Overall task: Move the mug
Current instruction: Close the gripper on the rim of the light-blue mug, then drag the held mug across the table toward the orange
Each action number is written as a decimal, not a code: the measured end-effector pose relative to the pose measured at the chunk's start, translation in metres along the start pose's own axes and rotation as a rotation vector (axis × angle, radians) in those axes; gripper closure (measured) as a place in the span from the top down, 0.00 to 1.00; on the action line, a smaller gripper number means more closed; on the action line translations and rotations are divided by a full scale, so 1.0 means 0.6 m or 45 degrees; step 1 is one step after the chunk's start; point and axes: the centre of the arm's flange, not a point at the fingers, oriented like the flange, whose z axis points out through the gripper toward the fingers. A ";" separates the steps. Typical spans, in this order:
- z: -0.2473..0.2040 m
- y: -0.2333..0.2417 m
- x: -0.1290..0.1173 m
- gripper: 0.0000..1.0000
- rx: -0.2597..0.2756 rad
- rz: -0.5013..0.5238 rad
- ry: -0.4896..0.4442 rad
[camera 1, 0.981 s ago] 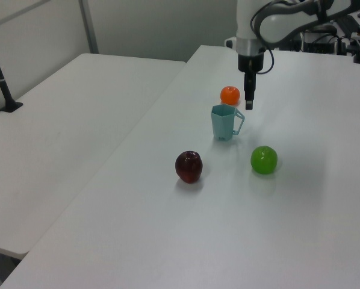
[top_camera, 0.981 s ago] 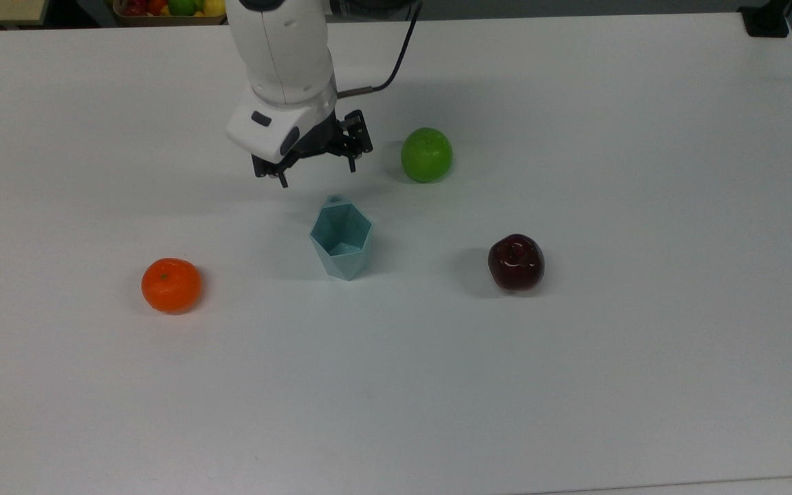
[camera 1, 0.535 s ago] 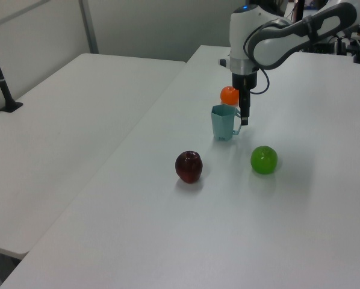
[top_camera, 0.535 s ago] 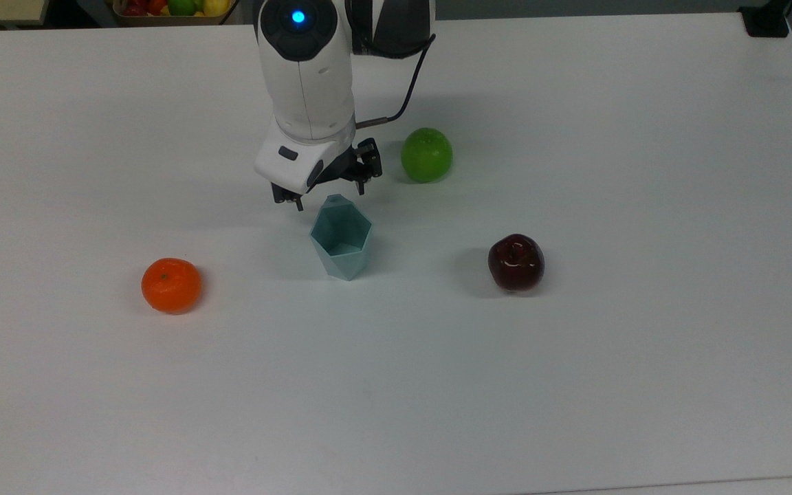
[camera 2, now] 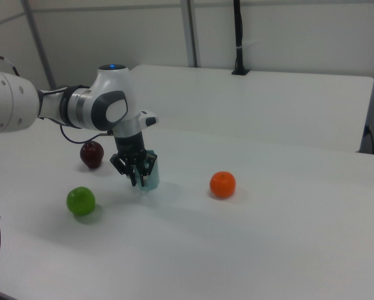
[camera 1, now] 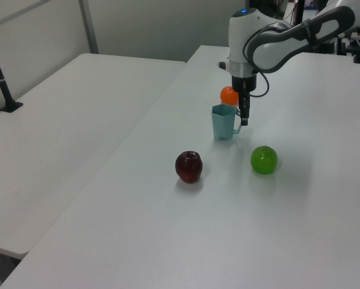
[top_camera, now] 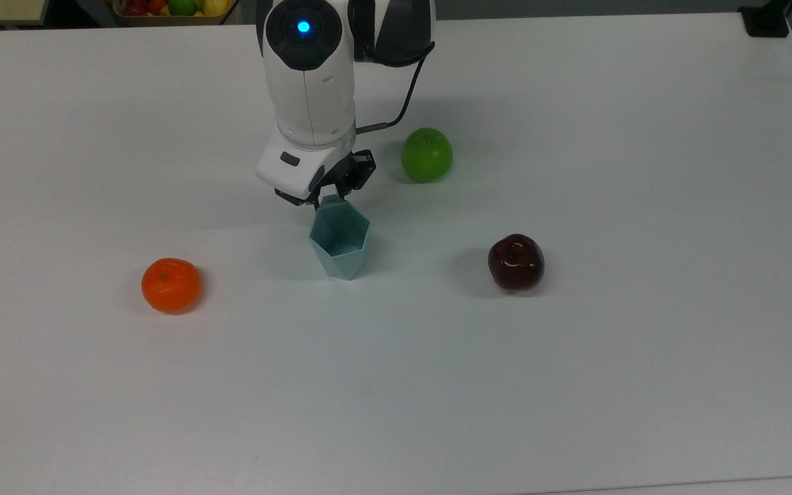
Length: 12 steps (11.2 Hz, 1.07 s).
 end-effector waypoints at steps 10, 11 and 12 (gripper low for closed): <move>-0.051 0.009 -0.003 0.24 -0.016 0.073 0.062; -0.080 0.015 -0.013 0.24 -0.022 0.103 0.090; -0.106 0.018 -0.027 0.24 -0.020 0.150 0.097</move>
